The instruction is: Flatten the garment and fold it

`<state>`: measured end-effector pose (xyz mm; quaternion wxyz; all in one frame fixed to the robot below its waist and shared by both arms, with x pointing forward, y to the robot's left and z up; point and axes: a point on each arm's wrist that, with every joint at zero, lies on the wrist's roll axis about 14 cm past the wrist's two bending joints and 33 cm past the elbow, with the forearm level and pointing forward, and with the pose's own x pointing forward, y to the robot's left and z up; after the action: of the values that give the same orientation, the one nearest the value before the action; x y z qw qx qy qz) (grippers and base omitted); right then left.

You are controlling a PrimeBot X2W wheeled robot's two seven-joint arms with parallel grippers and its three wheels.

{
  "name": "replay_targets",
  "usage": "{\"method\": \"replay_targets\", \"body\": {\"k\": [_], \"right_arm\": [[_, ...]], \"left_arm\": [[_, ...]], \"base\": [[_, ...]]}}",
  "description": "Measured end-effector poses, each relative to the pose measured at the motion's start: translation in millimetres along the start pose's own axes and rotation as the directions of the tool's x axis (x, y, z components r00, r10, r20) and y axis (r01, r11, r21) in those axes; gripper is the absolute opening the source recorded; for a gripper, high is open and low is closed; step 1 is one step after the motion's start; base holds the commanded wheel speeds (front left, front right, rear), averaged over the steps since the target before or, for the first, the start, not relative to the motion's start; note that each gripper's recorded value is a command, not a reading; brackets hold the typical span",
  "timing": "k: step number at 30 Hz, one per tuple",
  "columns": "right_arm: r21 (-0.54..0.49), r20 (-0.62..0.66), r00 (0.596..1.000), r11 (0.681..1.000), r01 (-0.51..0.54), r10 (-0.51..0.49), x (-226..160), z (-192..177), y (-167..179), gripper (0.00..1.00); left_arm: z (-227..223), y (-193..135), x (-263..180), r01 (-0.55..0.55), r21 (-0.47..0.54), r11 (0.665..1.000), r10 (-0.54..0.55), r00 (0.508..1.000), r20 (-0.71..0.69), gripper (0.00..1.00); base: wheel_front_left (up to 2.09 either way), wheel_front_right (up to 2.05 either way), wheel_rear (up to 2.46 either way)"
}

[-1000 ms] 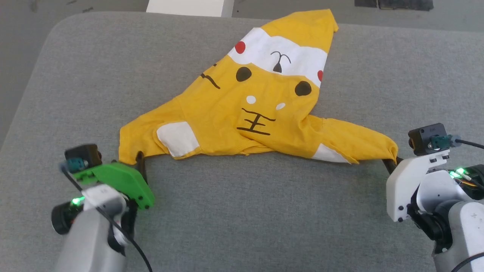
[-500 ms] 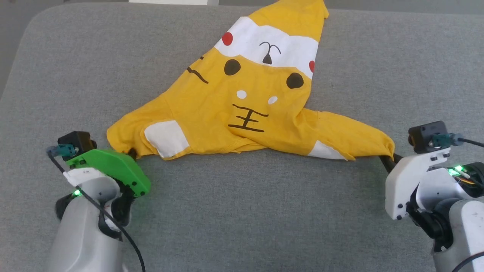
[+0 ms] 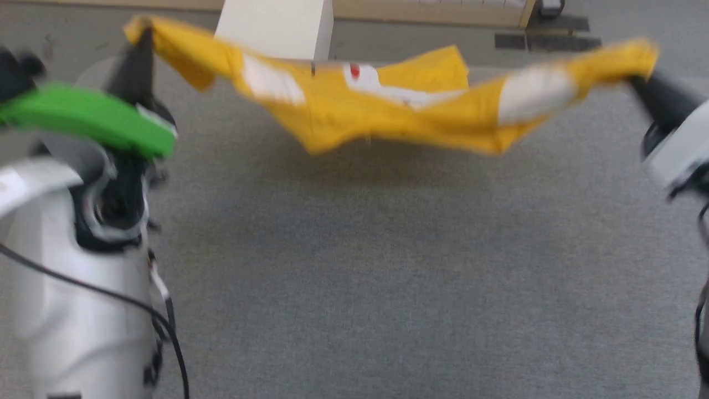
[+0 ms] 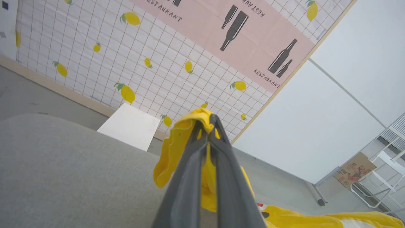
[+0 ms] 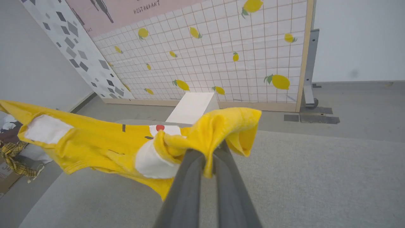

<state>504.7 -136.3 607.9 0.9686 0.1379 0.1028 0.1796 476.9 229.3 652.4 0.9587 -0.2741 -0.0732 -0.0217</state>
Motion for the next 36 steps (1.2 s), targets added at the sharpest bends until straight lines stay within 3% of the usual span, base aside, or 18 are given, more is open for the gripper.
{"method": "replay_targets", "body": {"k": [8,15,21,28,36], "right_arm": [[-0.037,0.265,0.961,0.997,-0.067,0.074,-26.7,127.6,34.6,0.00],[-0.041,0.386,0.921,0.998,-0.039,0.052,-58.8,184.8,38.3,0.00],[-0.041,0.388,0.922,0.999,0.020,-0.002,-65.3,197.9,24.2,0.00],[-0.052,0.342,0.938,0.996,0.075,-0.052,-32.7,201.7,9.4,0.00],[-0.067,0.445,0.889,0.987,0.149,-0.104,18.8,239.3,-9.4,0.00]], "left_arm": [[122.6,-80.6,10.3,0.148,0.138,0.979,-0.181,0.946,0.267,0.00],[174.0,-114.4,3.9,0.179,0.187,0.966,-0.236,0.903,0.358,0.00],[174.7,-108.5,18.9,0.146,0.184,0.972,-0.202,0.920,0.335,0.00],[140.7,-85.6,64.1,0.050,0.322,0.945,-0.118,0.973,0.197,0.00],[145.4,-92.5,127.9,0.002,0.425,0.905,-0.118,0.962,0.247,0.00]], "base": [[0.00,0.00,0.00],[0.00,0.00,0.00],[0.00,0.00,0.00],[0.00,0.00,0.00],[0.00,0.00,0.00]]}}
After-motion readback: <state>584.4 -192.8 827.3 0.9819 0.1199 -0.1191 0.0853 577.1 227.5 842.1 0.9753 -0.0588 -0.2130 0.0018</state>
